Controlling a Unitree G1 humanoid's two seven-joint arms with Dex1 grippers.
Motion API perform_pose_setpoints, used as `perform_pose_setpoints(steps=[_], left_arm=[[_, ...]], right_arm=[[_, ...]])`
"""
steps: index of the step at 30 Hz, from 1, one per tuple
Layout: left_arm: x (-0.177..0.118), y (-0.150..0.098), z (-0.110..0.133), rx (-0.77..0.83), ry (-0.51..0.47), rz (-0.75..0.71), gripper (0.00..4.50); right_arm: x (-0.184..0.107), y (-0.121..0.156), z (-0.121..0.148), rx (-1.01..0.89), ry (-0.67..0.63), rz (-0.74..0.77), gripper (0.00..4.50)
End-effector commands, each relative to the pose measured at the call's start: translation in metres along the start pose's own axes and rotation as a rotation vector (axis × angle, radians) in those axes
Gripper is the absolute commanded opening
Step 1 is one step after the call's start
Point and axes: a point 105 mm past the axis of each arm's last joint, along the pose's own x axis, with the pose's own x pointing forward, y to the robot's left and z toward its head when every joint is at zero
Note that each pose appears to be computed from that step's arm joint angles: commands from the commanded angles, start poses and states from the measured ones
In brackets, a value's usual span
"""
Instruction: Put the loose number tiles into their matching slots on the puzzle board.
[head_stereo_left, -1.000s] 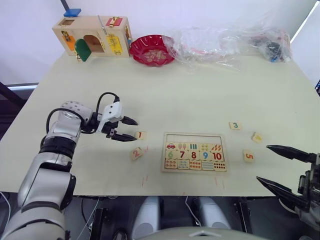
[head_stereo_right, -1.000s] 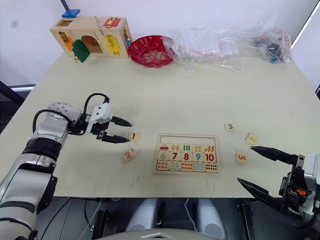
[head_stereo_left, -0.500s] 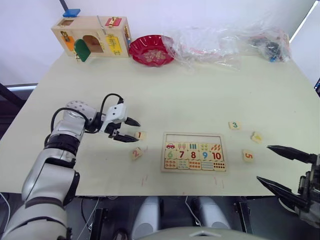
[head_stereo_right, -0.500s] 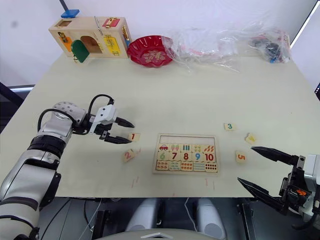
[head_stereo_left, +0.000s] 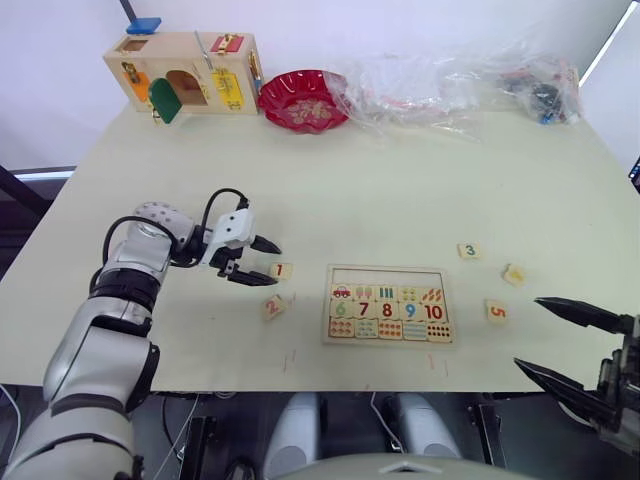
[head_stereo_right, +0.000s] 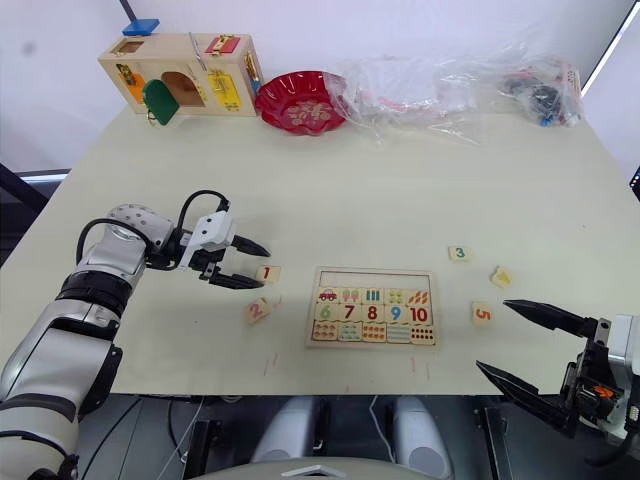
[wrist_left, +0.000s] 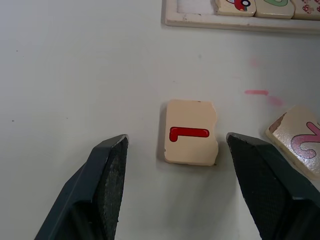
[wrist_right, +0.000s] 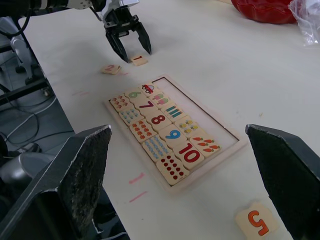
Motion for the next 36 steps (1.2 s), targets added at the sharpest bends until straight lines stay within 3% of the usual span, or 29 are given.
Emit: perform_pose_setpoints(steps=[1,18,27,30,32,36], left_arm=[[-0.006,-0.003,0.0,0.006,-0.007,-0.014,3.35],[-0.008,-0.004,-0.002,0.0,-0.012,-0.006,3.35],[-0.008,-0.004,-0.002,0.001,-0.014,-0.006,3.35],[-0.008,-0.005,-0.002,0.002,-0.02,-0.006,2.68],[-0.008,-0.006,-0.001,0.004,-0.023,-0.005,1.85],[-0.009,-0.006,-0.001,0.009,-0.027,-0.004,1.85]], right_arm=[[-0.006,0.003,0.004,-0.036,0.008,-0.014,4.5],[-0.04,0.012,-0.008,-0.05,0.019,-0.142,4.5],[-0.041,0.011,-0.01,-0.046,0.015,-0.145,4.5],[-0.039,0.011,-0.01,-0.046,0.01,-0.139,4.5],[-0.038,0.01,-0.01,-0.047,0.009,-0.136,4.5],[-0.037,0.009,-0.009,-0.047,0.005,-0.13,4.5]])
